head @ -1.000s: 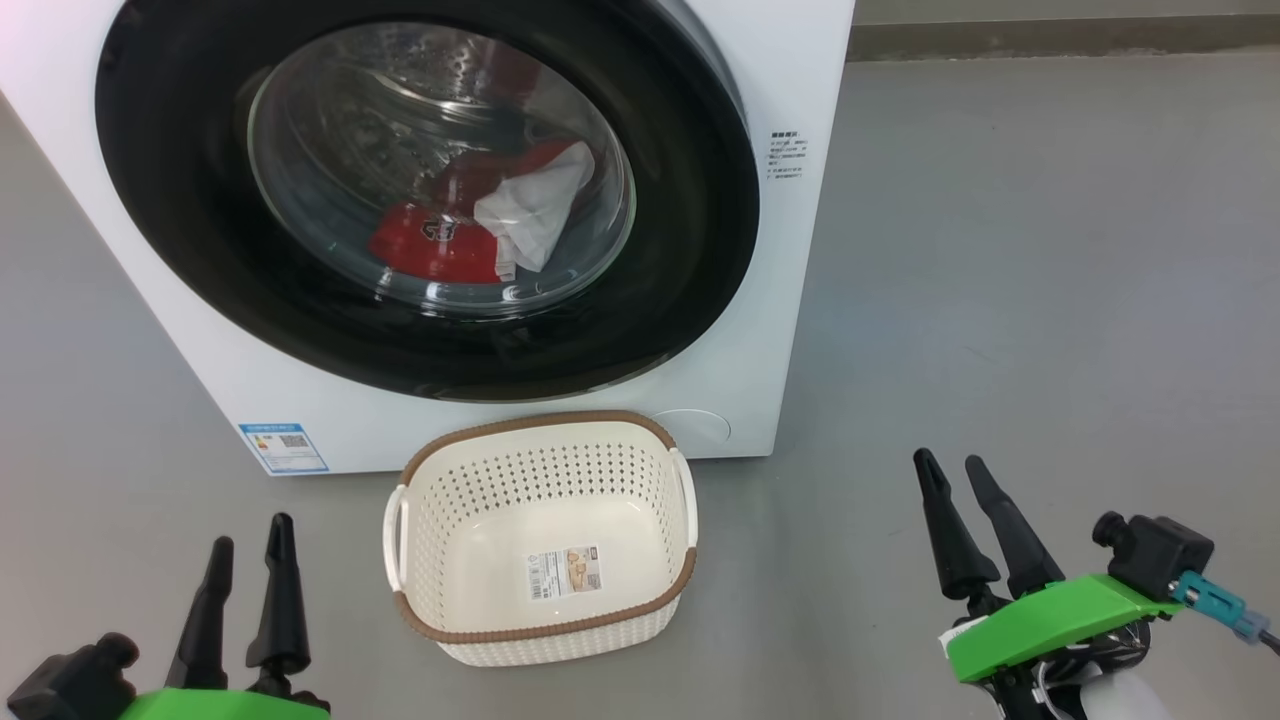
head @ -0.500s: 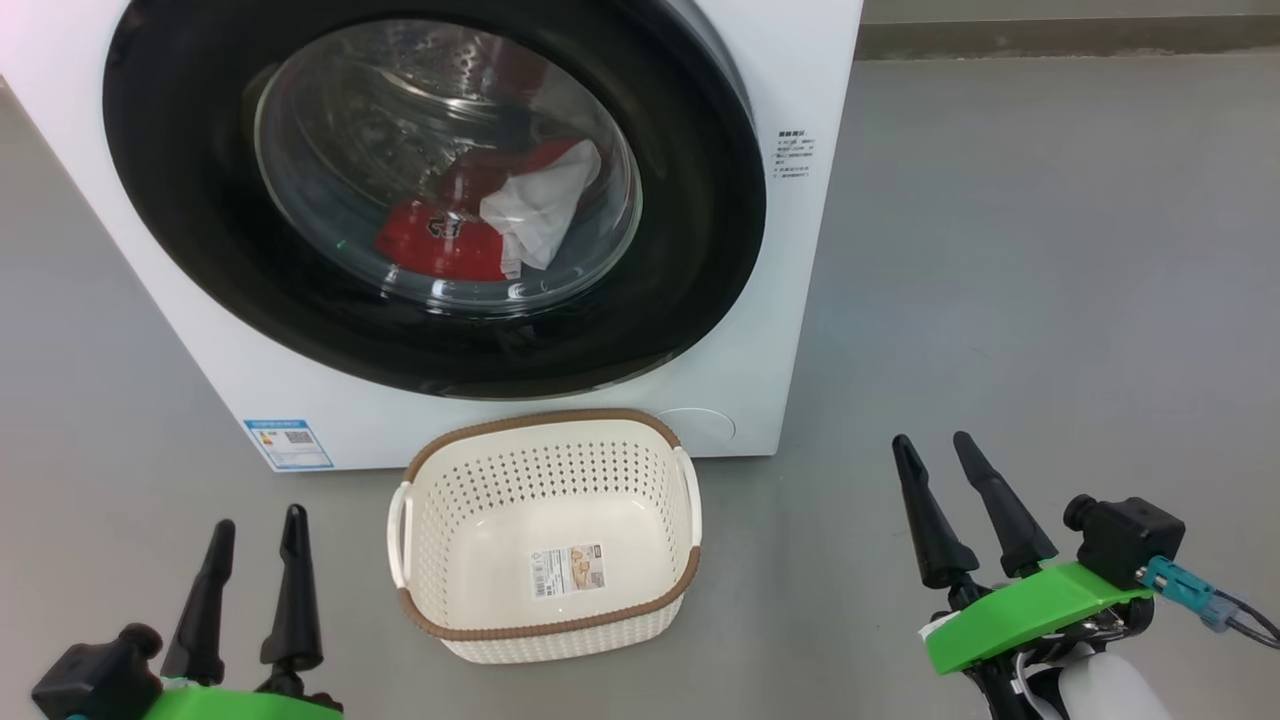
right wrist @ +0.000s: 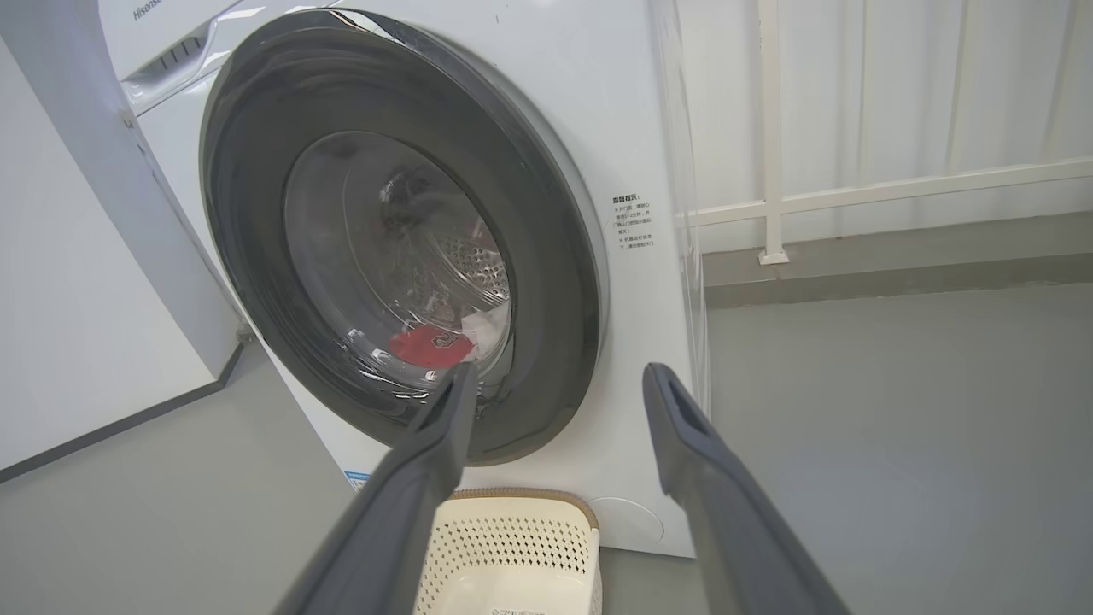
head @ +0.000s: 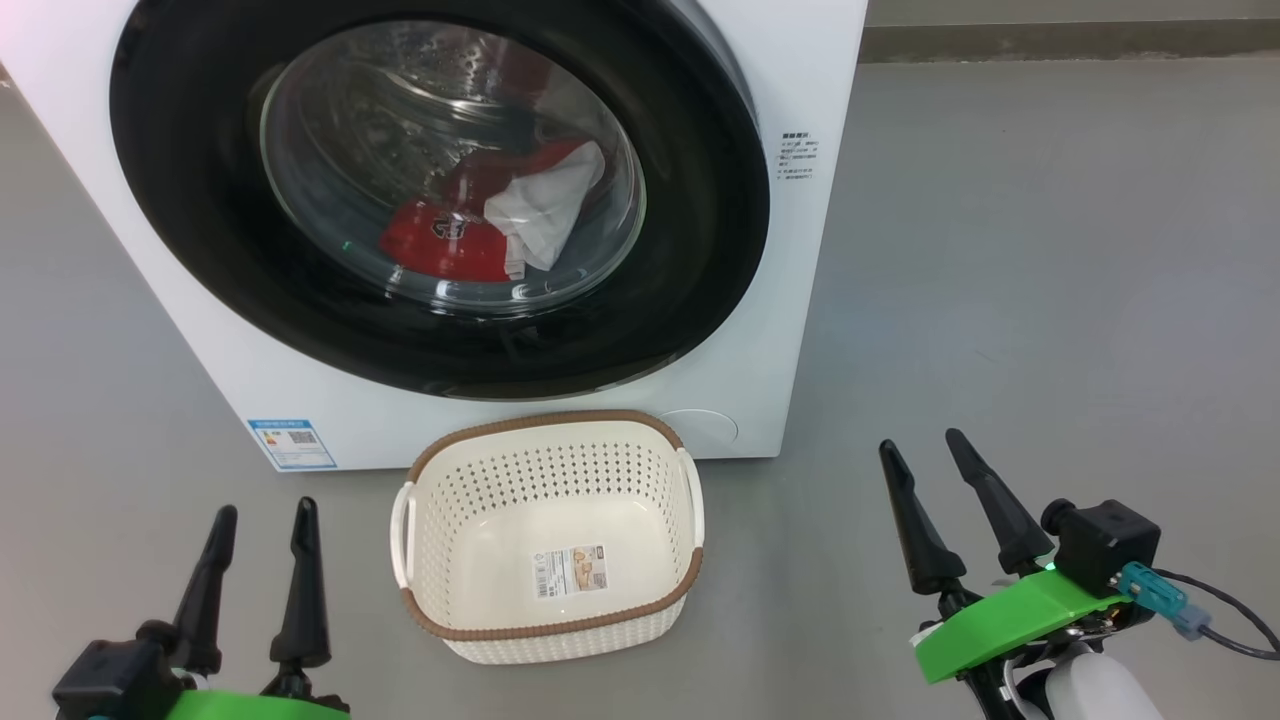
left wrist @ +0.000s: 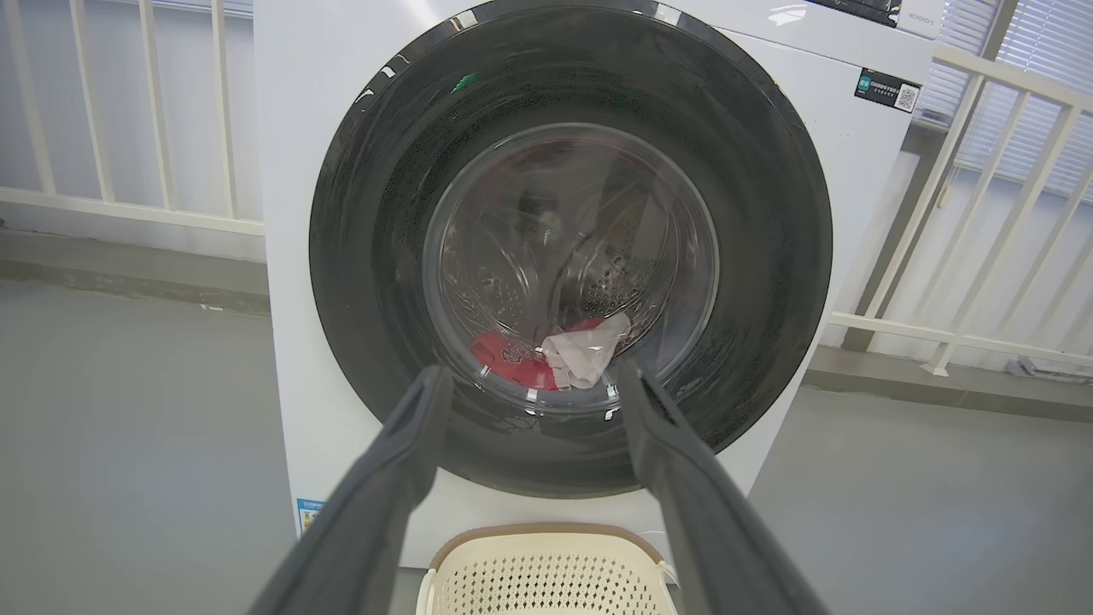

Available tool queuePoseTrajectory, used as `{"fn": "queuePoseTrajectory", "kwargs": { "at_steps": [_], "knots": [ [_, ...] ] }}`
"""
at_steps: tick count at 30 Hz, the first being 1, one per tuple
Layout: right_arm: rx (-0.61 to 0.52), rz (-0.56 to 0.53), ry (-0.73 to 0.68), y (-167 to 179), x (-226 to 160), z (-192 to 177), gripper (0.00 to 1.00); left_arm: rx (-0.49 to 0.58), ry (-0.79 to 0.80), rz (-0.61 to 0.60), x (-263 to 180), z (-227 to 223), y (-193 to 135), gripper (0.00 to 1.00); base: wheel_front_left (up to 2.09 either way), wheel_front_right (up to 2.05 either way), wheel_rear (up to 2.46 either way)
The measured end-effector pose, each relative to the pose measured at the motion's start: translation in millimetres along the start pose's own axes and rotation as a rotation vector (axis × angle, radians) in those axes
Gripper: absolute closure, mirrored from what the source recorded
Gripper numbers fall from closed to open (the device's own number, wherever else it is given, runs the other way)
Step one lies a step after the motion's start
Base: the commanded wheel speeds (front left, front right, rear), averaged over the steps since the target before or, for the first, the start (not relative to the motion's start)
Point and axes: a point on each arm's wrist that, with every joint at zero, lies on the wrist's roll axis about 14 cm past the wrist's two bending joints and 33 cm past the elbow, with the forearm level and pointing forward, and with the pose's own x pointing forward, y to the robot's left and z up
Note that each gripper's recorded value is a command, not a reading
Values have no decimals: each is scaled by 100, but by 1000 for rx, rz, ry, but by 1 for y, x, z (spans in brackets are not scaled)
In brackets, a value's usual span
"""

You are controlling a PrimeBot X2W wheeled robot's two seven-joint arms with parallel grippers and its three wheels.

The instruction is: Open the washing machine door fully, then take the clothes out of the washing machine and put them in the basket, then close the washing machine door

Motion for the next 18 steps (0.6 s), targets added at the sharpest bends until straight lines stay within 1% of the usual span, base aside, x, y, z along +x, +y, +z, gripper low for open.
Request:
{"fn": "queuePoseTrajectory", "kwargs": {
  "at_steps": [9, 18],
  "knots": [
    [-110, 48, -24, 11, 6, 6, 0, 90, -31, -26, 1, 7, -5, 0, 0, 0, 0],
    [-115, 47, -21, 10, 5, 5, 0, 96, -31, -28, 1, 6, -5, 0, 0, 0, 0]
  ]
}}
